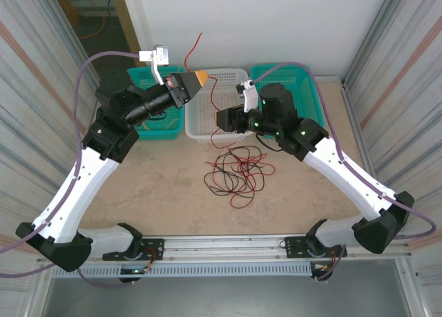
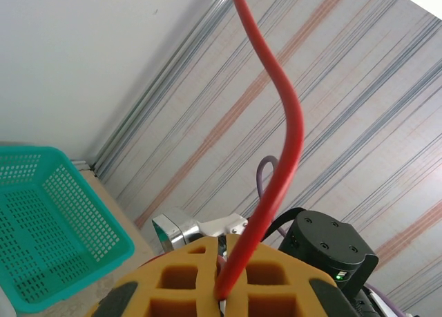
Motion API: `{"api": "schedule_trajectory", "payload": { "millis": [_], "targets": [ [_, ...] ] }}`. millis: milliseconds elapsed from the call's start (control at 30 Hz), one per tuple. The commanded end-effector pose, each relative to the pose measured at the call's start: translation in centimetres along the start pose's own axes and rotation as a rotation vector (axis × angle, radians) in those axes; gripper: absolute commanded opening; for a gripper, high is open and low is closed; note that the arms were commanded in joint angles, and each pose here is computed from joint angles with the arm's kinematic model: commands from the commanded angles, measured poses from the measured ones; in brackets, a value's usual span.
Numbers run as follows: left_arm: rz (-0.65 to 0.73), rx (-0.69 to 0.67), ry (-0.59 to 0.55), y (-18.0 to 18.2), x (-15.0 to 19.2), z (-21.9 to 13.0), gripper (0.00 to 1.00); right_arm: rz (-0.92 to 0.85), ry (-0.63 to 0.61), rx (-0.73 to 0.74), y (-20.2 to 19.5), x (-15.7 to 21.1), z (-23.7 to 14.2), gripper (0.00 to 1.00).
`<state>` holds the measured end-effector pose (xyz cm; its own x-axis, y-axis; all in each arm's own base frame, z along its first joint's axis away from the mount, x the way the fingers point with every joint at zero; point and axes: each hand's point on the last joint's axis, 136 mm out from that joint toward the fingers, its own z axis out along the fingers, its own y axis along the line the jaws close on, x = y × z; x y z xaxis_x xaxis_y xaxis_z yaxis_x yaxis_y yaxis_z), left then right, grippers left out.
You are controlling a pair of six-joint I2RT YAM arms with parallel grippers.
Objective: Untangle the cables
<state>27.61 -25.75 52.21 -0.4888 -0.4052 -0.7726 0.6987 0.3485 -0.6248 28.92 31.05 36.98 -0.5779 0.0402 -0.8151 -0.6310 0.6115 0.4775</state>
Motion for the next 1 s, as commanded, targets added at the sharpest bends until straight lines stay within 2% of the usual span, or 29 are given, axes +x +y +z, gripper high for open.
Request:
{"api": "schedule_trajectory", "payload": {
  "millis": [0,100,267,300,367,433,467,533,633,767,967],
  "targets": [
    [0.029,0.042,-0.046,-1.5,-1.6,-0.7,0.00,-0.026,-0.046,-0.044,1.2,-1.8,-0.6,0.23],
    [0.021,0.033,-0.045,-0.9,-1.4,-0.6,0.00,-0.027,-0.041,-0.048,1.3,-1.6,-0.7,0.01],
    [0.028,-0.031,-0.040,1.0,-0.9,-0.8,0.00,-0.033,-0.077,-0.005,0.8,-2.3,-1.6,0.00],
    [0.043,-0.055,-0.034,1.6,-0.6,-0.9,0.03,-0.037,-0.088,0.022,0.3,-2.5,-1.9,0.00],
    [0.074,-0.154,-0.018,3.7,0.3,-1.5,0.32,-0.048,-0.117,0.125,-1.4,-3.5,-2.7,0.00],
    [0.093,-0.276,0.005,6.3,1.4,-2.2,0.55,-0.048,-0.135,0.253,-3.8,-4.8,-3.6,0.00],
    [0.092,-0.339,0.024,7.8,2.3,-2.7,0.62,-0.038,-0.145,0.301,-5.1,-5.6,-4.2,0.00],
    [0.089,-0.427,0.060,10.0,3.9,-3.6,0.70,-0.019,-0.177,0.372,-7.3,-7.4,-5.3,0.00],
    [0.069,-0.520,0.123,12.7,6.8,-5.0,0.70,0.009,-0.200,0.494,-11.2,-10.2,-6.7,0.00],
    [-0.005,-0.606,0.195,15.8,11.0,-6.7,0.62,0.054,-0.193,0.632,-17.2,-11.9,-7.1,0.00],
    [-0.141,-0.604,0.274,18.8,16.5,-6.9,0.61,0.135,-0.060,0.753,-26.0,-8.7,-4.2,0.00]
  ]
}}
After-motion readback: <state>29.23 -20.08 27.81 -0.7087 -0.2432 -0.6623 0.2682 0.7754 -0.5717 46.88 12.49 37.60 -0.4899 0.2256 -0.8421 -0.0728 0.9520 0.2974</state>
